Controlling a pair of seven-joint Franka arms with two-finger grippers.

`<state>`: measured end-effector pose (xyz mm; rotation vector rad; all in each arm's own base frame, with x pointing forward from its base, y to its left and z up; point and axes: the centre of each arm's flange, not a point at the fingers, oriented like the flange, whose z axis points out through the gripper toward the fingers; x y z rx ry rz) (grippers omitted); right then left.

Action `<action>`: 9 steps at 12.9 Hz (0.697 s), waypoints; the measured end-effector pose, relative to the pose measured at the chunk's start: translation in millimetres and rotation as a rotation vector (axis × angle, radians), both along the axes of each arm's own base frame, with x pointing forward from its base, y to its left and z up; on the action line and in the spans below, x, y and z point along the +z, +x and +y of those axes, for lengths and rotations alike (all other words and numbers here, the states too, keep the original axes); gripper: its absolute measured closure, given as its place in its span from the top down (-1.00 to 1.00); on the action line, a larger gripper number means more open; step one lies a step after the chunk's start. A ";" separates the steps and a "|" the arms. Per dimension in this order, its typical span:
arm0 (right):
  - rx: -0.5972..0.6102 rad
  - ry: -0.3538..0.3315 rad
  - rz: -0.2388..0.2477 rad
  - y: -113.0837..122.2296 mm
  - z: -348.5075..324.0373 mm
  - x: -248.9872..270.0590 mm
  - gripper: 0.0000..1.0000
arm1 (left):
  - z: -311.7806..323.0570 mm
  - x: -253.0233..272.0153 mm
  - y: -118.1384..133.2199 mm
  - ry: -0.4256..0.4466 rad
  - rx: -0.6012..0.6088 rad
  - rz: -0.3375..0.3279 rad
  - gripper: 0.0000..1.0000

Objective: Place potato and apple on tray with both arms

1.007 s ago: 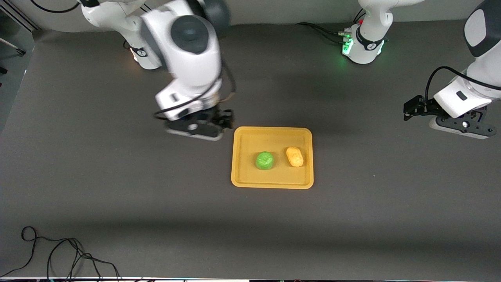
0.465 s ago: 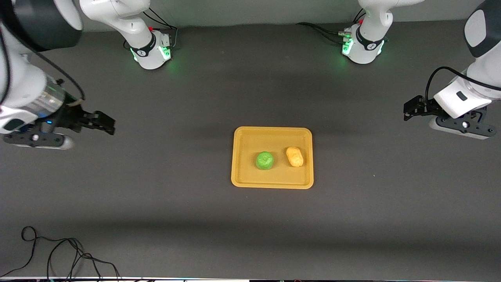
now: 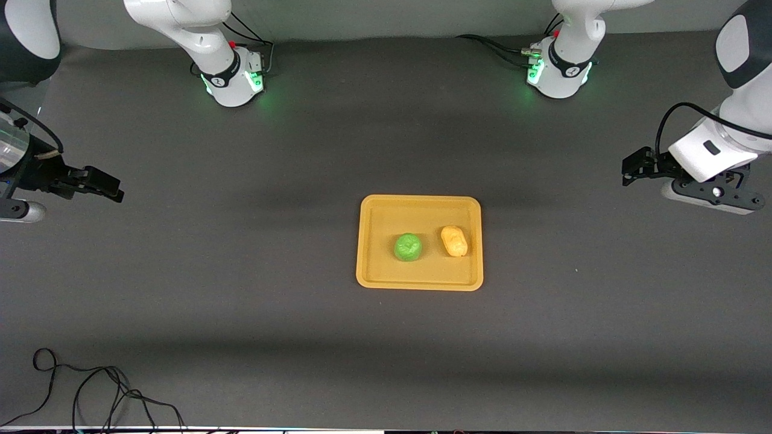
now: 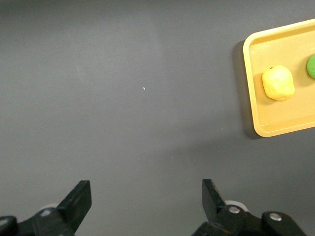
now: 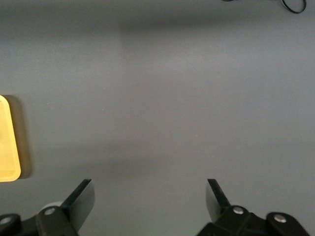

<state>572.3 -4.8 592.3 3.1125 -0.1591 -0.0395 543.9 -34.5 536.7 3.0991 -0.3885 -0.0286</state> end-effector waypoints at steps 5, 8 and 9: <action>0.014 0.009 0.006 -0.7 -19.4 -2.4 1.00 | 0.0 0.2 0.2 0.000 0.000 -0.002 1.00; 0.025 0.010 0.006 -0.3 -12.8 -2.7 1.00 | 1.8 3.3 3.0 -0.001 0.004 -0.026 1.00; 0.026 0.010 0.006 -0.3 -12.5 -2.6 1.00 | 3.3 4.1 3.6 -0.002 0.007 -0.032 1.00</action>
